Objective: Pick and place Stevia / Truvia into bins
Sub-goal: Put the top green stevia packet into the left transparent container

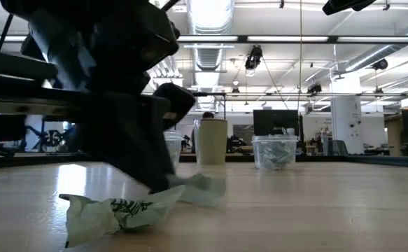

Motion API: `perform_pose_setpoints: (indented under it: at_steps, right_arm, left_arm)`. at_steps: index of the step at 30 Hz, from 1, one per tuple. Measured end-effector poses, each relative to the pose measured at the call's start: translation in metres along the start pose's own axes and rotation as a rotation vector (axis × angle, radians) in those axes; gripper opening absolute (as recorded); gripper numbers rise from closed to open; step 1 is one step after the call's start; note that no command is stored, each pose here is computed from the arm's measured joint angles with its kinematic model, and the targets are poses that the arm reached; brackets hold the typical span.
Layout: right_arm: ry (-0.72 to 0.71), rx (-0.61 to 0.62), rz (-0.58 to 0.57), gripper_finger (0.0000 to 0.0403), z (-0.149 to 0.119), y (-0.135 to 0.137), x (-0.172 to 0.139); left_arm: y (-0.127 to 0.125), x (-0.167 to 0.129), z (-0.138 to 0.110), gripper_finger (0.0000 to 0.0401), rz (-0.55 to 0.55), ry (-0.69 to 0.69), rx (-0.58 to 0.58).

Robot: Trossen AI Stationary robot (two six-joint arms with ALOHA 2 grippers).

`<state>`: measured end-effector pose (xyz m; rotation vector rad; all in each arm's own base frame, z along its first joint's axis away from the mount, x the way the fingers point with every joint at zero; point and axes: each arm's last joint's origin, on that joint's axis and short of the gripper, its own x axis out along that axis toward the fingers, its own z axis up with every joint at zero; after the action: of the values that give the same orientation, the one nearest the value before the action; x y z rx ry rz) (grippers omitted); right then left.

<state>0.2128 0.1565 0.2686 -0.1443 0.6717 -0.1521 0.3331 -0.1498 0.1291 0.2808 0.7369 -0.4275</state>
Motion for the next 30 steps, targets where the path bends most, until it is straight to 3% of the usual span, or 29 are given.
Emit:
perform_pose_setpoints:
  at_steps: [16,23,30]
  right_arm:
    - [0.002,-0.003,-0.002,0.0072,-0.001,0.000,0.000]
    - [0.003,-0.003,-0.002,0.0072,-0.001,0.000,0.001]
    - [0.003,-0.003,-0.003,0.0064,-0.001,0.000,0.001]
  left_arm:
    - [-0.001,-0.060,0.013,0.0010,0.704,0.107,0.062]
    - [-0.005,-0.073,0.009,0.0010,0.834,0.146,0.089]
    - [-0.005,-0.075,-0.003,0.0011,0.837,0.223,0.038]
